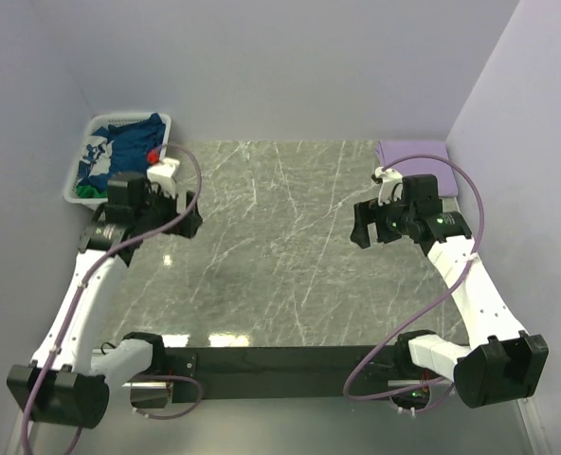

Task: Fold and stack the t-shirts
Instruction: Grab the tshirt from the pile

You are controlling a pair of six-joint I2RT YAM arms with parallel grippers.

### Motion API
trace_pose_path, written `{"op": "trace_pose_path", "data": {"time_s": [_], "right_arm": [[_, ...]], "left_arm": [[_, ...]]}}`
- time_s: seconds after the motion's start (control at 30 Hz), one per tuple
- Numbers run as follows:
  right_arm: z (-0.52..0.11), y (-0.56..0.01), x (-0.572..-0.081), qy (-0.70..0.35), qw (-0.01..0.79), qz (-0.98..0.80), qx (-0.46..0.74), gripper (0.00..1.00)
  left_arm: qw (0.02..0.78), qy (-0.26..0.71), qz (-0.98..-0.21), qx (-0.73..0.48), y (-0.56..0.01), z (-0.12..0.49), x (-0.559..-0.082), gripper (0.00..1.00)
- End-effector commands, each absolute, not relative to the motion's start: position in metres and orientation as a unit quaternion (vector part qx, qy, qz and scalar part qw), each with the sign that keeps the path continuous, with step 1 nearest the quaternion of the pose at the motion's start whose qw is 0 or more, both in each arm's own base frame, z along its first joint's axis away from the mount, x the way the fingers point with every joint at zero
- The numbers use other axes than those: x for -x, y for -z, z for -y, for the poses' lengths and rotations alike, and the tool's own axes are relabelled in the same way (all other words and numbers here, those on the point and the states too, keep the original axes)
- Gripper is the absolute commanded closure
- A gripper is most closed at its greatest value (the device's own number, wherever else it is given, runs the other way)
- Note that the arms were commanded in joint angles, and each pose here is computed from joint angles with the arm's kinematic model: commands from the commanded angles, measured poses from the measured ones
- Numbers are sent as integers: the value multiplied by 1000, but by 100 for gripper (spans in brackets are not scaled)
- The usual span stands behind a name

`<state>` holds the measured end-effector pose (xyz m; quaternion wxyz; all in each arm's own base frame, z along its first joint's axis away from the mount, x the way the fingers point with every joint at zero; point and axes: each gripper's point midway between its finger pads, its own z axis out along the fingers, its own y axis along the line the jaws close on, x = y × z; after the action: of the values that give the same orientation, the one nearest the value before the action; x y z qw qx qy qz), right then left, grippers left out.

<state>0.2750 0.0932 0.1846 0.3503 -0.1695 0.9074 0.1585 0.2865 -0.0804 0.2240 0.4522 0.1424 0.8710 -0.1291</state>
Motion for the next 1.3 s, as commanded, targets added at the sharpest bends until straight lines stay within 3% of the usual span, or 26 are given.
{"op": "trace_pose_path", "data": {"time_s": [0.0, 0.27, 0.5, 0.53, 0.6, 0.63, 0.73, 0.83, 1.2, 1.27], "right_arm": [[-99, -201, -286, -173, 376, -896, 161, 0], [-81, -203, -307, -110, 434, -880, 161, 0], [-88, -202, -318, -121, 438, -874, 172, 0], [-88, -199, -318, -122, 435, -875, 174, 0], [-88, -190, -321, -120, 422, -881, 178, 0], [-88, -187, -321, -119, 417, -883, 181, 0], [-87, -179, -327, -113, 400, -891, 184, 0], [-87, -168, -329, -113, 383, -898, 184, 0], [-87, -143, -333, -114, 354, -910, 184, 0], [-87, -141, -334, -113, 353, -910, 187, 0]], "left_arm": [[515, 103, -844, -107, -280, 62, -323, 1], [543, 100, -834, 5, -332, -17, -430, 0], [578, 54, -813, 45, -323, -88, -507, 1], [563, 58, -823, 49, -301, -95, -521, 1], [568, 57, -819, 54, -303, -110, -538, 4], [550, 64, -831, 58, -276, -116, -552, 7], [536, 92, -838, 43, -250, -125, -575, 26], [528, 98, -843, 36, -228, -132, -593, 34], [450, 44, -890, 63, -131, -157, -594, 34], [435, 48, -897, 60, -117, -153, -587, 42]]}}
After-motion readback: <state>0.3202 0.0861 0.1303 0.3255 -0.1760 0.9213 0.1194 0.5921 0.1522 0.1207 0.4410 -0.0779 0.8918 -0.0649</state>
